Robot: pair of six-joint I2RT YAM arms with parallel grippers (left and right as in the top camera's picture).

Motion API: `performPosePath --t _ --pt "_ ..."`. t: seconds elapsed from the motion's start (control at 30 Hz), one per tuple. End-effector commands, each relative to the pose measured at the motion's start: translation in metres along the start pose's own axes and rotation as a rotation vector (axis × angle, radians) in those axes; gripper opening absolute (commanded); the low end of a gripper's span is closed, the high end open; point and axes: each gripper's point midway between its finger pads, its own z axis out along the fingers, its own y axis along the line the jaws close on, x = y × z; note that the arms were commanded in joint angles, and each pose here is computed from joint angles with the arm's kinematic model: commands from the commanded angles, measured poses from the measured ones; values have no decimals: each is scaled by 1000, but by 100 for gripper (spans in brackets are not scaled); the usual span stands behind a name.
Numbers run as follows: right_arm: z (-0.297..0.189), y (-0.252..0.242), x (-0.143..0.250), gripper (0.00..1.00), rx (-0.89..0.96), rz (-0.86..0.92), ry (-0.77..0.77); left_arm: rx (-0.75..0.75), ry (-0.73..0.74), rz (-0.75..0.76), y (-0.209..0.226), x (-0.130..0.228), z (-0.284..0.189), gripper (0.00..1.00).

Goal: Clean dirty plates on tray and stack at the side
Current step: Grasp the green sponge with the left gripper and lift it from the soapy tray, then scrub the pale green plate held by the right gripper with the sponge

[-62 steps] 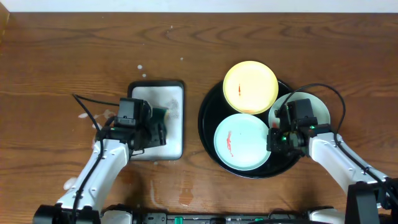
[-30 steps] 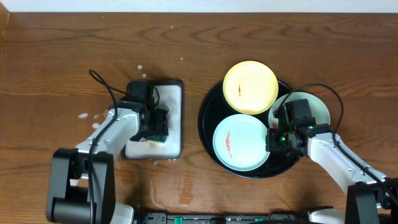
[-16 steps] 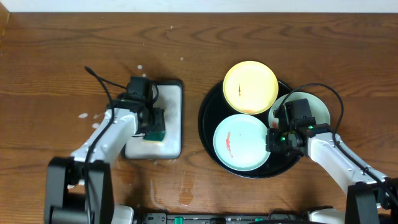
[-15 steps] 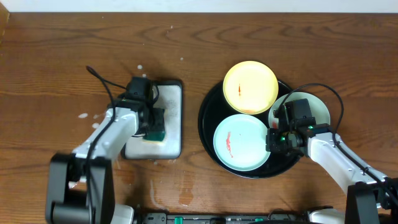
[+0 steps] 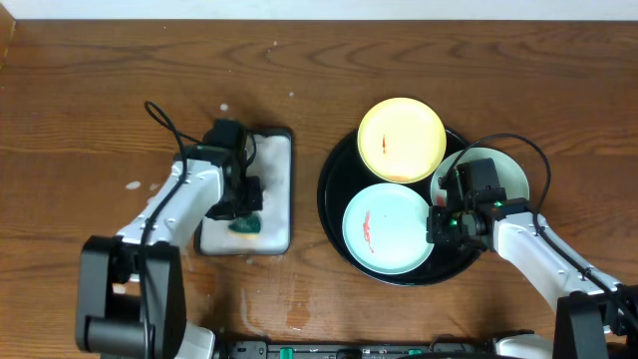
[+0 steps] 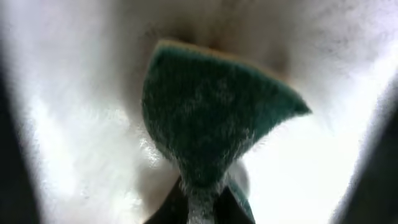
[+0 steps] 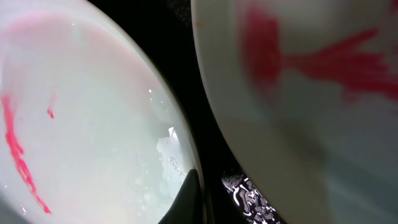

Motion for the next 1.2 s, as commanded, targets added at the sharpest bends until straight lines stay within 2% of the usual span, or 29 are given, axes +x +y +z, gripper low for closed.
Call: performPosePath --t 0.0,0.1,0.3,0.47,0.77,0.87,0.97,1.07,1.17 --pt "-5 2 -7 1 15 -7 -27 120 -98 38 -34 -18 -51 7" --pt "-5 2 -7 1 15 -7 -27 253 -92 75 -80 -3 -69 8" --pt "-5 2 -7 1 15 8 -26 318 -61 102 -144 28 -59 7" --pt "-5 1 -6 1 17 56 -21 374 -49 116 -196 50 -35 7" --pt "-5 -1 1 1 25 61 5 459 27 178 -262 74 27 8" --pt "-5 -1 2 1 26 62 11 390 69 169 -252 81 53 7" --pt "-5 -1 4 1 28 64 18 175 55 129 -208 77 74 7" --pt "-5 -2 5 1 30 64 22 -57 -9 110 -161 66 74 7" --pt "-5 -2 5 1 30 61 22 -198 -73 129 -140 52 61 7"
